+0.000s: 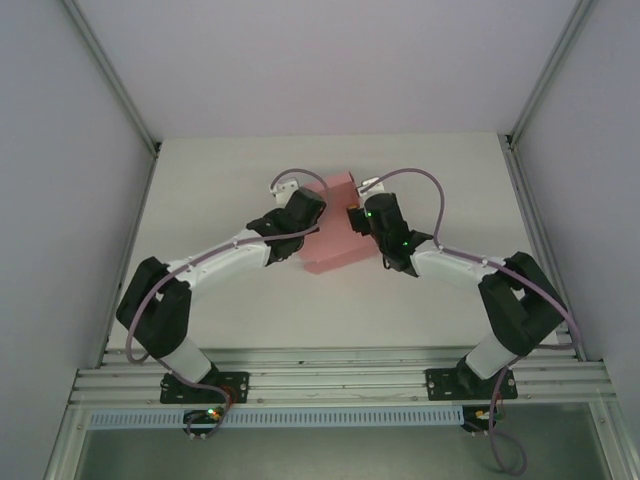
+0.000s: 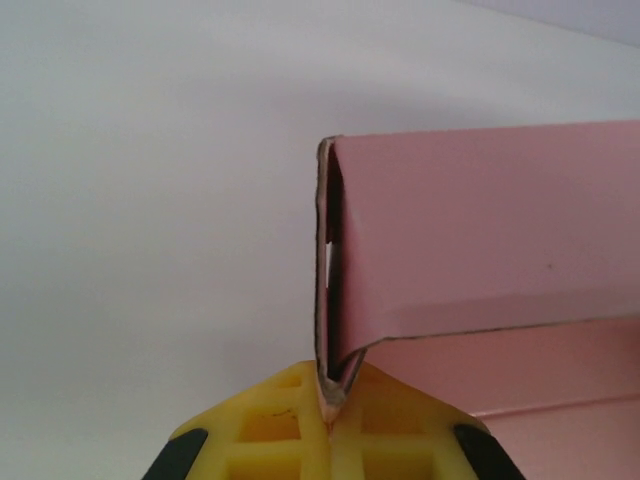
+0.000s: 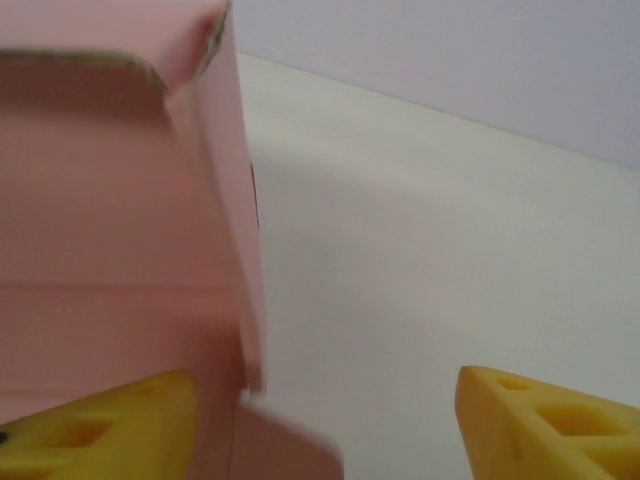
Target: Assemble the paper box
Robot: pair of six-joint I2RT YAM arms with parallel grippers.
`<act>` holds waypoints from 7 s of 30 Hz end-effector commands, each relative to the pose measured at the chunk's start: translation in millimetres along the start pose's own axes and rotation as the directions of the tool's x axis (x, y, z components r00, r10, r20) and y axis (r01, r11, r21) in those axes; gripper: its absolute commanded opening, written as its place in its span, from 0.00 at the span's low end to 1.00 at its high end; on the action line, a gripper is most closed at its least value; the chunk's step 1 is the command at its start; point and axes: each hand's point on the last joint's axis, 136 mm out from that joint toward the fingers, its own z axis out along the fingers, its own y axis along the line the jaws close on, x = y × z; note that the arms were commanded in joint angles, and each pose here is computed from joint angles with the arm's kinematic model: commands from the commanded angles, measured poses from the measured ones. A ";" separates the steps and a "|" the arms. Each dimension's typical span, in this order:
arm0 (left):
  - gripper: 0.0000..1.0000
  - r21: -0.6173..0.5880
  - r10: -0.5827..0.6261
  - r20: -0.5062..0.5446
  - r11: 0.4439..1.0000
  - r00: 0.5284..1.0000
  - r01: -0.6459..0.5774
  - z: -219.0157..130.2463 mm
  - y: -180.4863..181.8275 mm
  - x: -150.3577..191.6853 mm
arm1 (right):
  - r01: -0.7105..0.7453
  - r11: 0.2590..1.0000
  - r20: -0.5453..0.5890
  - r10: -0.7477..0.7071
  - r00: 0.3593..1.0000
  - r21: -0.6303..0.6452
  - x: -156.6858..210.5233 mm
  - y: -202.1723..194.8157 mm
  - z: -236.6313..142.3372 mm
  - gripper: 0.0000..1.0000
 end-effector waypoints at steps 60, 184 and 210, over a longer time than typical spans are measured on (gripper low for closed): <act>0.00 0.161 0.969 -0.029 -0.239 -0.247 -0.957 75.8 -87.4 102.0 | -0.429 0.899 -0.088 0.436 0.895 0.087 48.8 -140.7 -160.4 1.00; 1.00 0.122 0.087 -0.147 0.990 0.985 -0.070 -53.8 111.6 -8.0 | -0.186 0.792 -0.489 -0.157 0.858 -0.582 68.7 71.9 28.5 0.77; 1.00 0.138 0.069 -0.153 0.989 0.986 -0.048 -51.8 110.6 -7.7 | -0.238 0.792 -0.493 -0.090 0.865 -0.563 92.8 91.0 48.0 0.34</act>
